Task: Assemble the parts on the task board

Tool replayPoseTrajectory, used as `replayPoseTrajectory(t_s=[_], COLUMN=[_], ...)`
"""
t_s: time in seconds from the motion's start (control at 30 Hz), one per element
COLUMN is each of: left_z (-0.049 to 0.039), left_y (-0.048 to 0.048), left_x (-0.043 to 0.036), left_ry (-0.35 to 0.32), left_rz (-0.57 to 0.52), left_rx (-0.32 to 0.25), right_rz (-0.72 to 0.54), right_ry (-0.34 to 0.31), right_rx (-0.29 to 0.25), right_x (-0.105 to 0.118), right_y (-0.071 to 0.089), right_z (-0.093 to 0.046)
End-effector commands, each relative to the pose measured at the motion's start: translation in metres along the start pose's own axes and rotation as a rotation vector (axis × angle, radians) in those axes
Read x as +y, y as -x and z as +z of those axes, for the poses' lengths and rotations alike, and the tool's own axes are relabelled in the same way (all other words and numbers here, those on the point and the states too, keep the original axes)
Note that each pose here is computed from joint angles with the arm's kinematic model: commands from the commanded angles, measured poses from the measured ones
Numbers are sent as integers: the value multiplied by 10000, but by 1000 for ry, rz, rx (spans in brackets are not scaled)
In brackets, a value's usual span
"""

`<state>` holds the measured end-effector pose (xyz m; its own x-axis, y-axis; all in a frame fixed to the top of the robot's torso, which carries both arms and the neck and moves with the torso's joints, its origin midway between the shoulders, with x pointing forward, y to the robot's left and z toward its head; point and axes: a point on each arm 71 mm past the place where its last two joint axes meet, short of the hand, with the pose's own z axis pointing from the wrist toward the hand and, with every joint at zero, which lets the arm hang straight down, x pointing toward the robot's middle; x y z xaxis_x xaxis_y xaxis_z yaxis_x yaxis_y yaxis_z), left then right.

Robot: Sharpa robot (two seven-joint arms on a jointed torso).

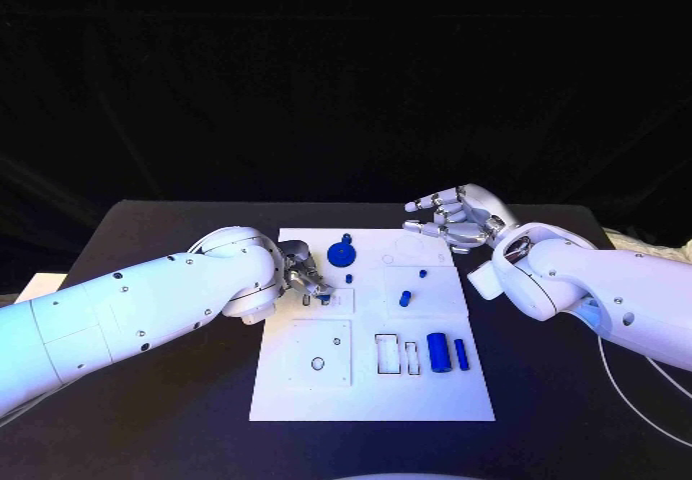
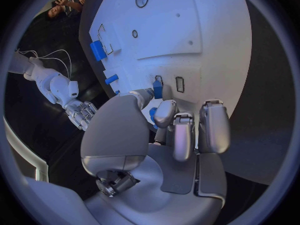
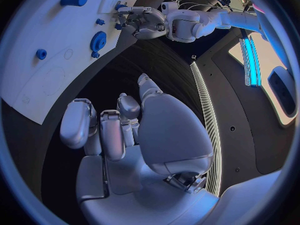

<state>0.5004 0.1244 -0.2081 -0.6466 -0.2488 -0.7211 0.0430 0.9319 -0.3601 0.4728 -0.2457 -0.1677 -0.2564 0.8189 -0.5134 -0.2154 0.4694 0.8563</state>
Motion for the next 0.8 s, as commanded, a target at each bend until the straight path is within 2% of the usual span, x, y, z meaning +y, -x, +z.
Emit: replayPoseTrajectory(t_s=[0.03, 0.3, 0.8], left_z=[4, 2, -1], left_y=[-45, -66, -72], left_x=[5, 13, 17], left_ry=[6, 21, 31], left_rz=[50, 76, 85], left_rx=[41, 67, 73], right_rz=[11, 13, 13], right_ry=[-4, -4, 0], right_rx=[21, 25, 27], right_x=[-2, -1, 2], right_y=[-21, -25, -29], right_z=[-2, -2, -1])
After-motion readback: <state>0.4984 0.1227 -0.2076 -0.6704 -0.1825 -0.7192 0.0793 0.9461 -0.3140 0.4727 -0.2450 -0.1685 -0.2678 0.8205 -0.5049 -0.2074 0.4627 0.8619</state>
